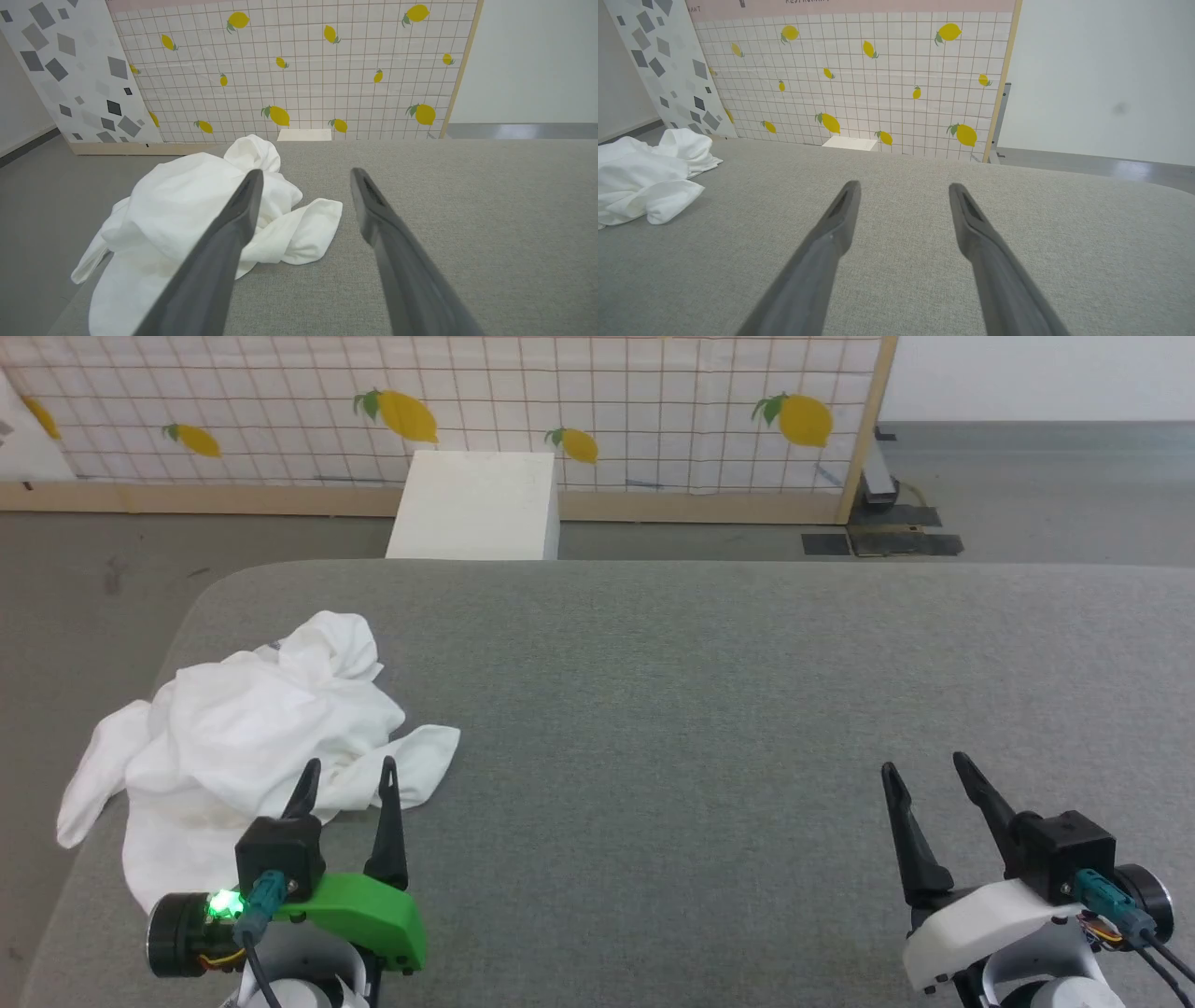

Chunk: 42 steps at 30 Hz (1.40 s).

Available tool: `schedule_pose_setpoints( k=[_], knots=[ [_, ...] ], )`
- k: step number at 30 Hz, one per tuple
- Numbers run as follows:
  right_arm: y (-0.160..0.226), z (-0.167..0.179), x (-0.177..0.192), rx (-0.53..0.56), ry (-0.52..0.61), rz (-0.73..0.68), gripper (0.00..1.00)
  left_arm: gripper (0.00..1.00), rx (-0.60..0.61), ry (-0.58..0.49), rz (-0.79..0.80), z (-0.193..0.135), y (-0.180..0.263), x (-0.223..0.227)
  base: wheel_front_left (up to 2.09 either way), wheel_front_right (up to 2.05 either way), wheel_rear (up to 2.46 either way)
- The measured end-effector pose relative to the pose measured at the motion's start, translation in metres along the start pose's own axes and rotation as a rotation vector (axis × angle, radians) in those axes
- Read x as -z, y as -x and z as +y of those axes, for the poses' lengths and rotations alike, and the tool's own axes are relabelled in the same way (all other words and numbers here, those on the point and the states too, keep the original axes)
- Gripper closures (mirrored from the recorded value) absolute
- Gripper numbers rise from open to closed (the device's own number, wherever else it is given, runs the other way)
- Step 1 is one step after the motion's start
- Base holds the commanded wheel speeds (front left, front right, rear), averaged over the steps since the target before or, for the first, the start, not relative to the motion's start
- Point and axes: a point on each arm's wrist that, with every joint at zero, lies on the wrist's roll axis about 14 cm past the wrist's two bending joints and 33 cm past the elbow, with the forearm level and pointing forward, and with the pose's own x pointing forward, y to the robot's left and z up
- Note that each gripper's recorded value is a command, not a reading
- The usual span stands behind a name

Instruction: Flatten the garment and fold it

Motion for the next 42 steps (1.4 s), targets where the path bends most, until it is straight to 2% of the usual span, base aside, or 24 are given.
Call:
schedule_pose_setpoints(
  k=[24,42],
  knots=[
    [-0.021,0.058,0.005,-0.176,-0.056,-0.013,0.00,0.00,-0.184,0.011,-0.012,0.052,0.045,0.006,0.00,0.00,0.00],
    [-0.030,0.097,0.011,-0.291,-0.086,-0.007,0.00,0.00,-0.296,0.016,-0.028,0.080,0.076,0.007,0.00,0.00,0.00]
  ],
)
